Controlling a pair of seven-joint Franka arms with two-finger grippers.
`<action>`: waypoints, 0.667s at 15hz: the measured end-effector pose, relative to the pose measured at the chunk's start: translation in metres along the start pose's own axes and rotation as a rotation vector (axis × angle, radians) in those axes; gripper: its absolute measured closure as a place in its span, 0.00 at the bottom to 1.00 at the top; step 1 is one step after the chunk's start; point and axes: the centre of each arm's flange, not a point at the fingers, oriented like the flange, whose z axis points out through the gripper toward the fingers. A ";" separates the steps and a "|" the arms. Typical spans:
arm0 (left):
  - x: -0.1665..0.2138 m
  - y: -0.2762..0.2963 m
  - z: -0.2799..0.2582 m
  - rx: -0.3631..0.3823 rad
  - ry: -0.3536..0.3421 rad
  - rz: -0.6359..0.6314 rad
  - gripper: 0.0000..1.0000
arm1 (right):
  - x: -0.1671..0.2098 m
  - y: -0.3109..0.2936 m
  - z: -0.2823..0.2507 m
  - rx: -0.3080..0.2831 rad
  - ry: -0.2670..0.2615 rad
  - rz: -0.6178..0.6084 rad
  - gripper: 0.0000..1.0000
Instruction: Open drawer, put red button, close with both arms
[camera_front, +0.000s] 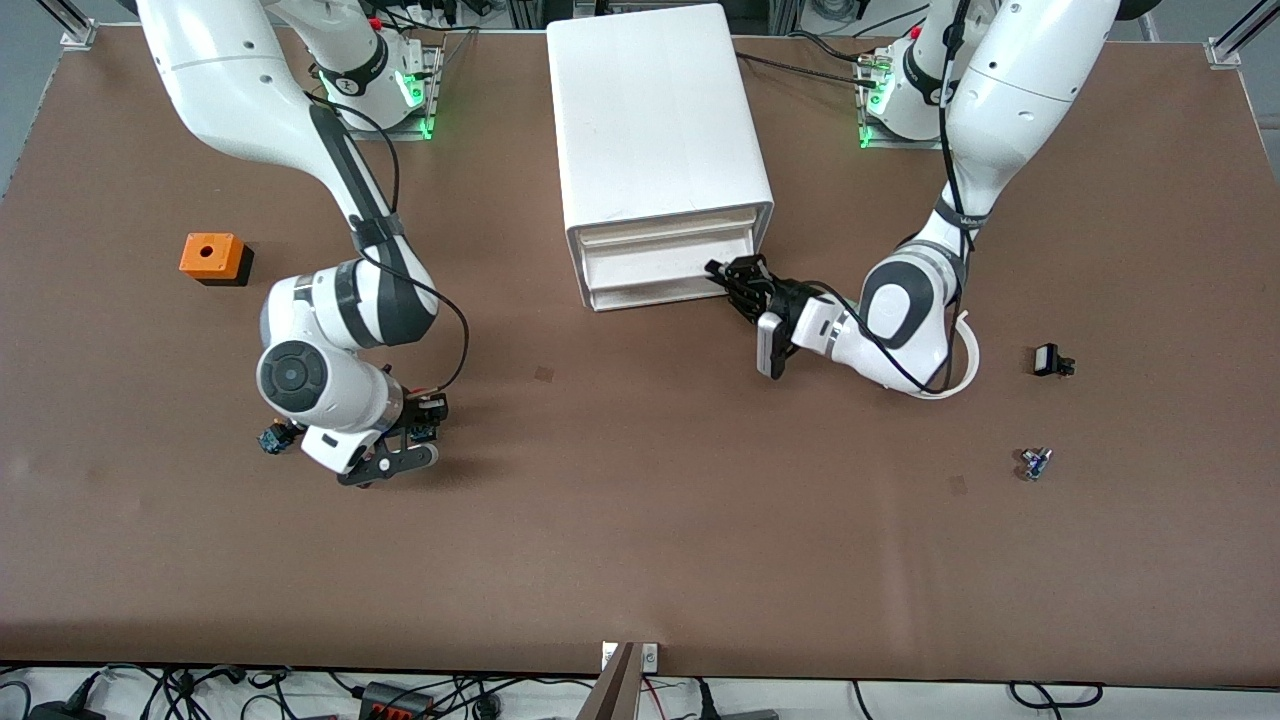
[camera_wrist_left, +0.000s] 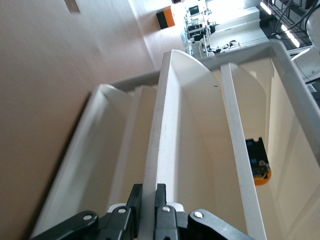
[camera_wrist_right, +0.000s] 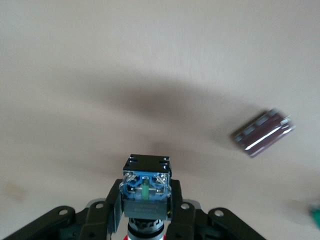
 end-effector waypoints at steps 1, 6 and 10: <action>0.009 -0.004 -0.013 0.020 0.010 0.012 0.86 | 0.005 -0.003 -0.023 0.002 0.015 -0.004 0.59; 0.040 -0.019 -0.052 0.076 0.028 0.033 0.81 | 0.004 -0.032 -0.083 0.029 0.068 -0.040 0.59; 0.044 -0.024 -0.065 0.132 0.024 0.020 0.45 | -0.005 -0.107 -0.097 0.045 0.085 -0.076 0.59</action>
